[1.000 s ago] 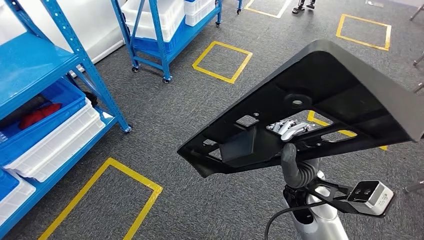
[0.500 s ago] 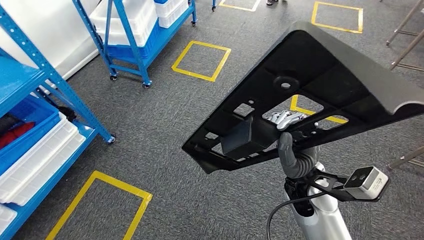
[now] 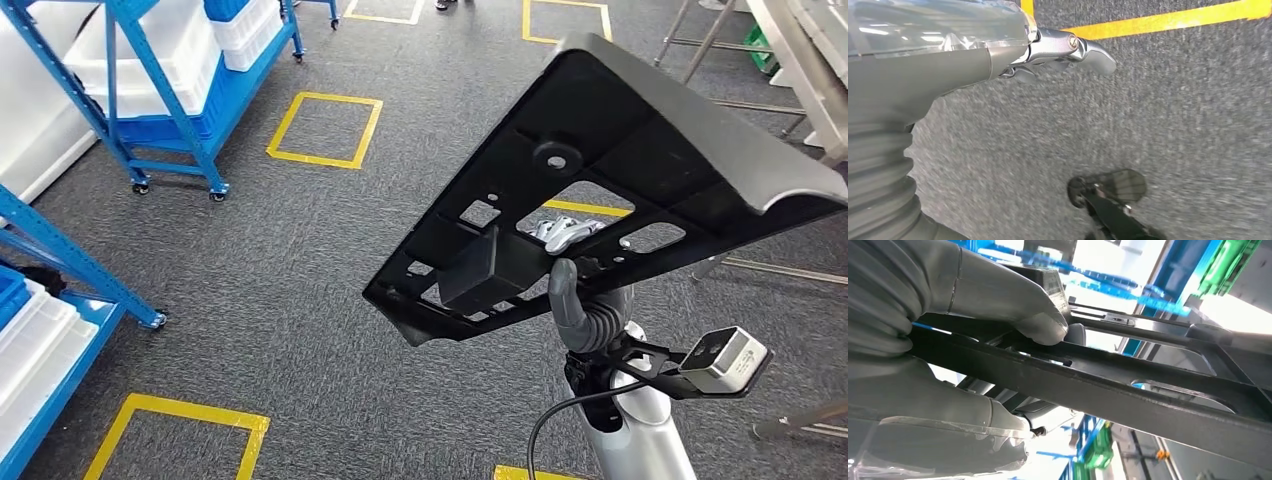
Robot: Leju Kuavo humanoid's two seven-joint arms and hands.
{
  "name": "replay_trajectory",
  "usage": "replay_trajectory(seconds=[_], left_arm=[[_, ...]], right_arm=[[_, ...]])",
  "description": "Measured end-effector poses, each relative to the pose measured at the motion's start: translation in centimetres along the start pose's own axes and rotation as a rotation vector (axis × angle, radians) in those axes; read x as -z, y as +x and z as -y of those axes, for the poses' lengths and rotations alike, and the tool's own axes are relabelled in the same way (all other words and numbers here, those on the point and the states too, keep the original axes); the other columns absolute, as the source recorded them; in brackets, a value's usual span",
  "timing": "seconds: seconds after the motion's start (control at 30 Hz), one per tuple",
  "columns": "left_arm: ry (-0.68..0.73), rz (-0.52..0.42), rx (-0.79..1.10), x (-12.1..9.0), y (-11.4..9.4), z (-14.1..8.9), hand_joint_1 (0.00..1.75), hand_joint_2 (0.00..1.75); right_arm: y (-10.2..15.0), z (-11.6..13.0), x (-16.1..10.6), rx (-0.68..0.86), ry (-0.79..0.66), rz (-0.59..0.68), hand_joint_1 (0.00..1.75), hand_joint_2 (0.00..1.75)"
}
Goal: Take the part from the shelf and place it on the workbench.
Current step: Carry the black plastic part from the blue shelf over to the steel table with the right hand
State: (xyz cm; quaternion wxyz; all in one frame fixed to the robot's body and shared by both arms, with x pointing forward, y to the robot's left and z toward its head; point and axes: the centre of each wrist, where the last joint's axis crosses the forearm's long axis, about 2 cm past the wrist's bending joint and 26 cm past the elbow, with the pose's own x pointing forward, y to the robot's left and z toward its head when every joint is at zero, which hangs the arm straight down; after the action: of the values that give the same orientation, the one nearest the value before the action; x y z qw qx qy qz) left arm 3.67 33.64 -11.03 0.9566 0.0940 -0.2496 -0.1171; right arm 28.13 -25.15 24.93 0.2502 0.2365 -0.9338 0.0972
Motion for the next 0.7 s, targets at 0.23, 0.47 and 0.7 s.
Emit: replay_trajectory(seconds=[0.23, 0.47, 0.7], left_arm=[[-0.003, 0.002, -0.002, 0.0, 0.1, 0.5, 0.0, 1.75], [-0.004, 0.005, -0.001, 0.0, 0.2, 0.6, 0.0, 1.75], [0.01, 0.016, 0.001, -0.1, 0.0, 0.5, 0.0, 1.75]], right_arm=[[0.1, 0.0, 0.8, -0.013, 0.006, 0.001, 1.75, 1.75], [0.3, -0.2, 1.1, -0.011, 0.011, 0.015, 1.75, 1.75], [0.4, -0.5, 1.3, 0.015, 0.041, 0.025, 1.75, 1.75]])
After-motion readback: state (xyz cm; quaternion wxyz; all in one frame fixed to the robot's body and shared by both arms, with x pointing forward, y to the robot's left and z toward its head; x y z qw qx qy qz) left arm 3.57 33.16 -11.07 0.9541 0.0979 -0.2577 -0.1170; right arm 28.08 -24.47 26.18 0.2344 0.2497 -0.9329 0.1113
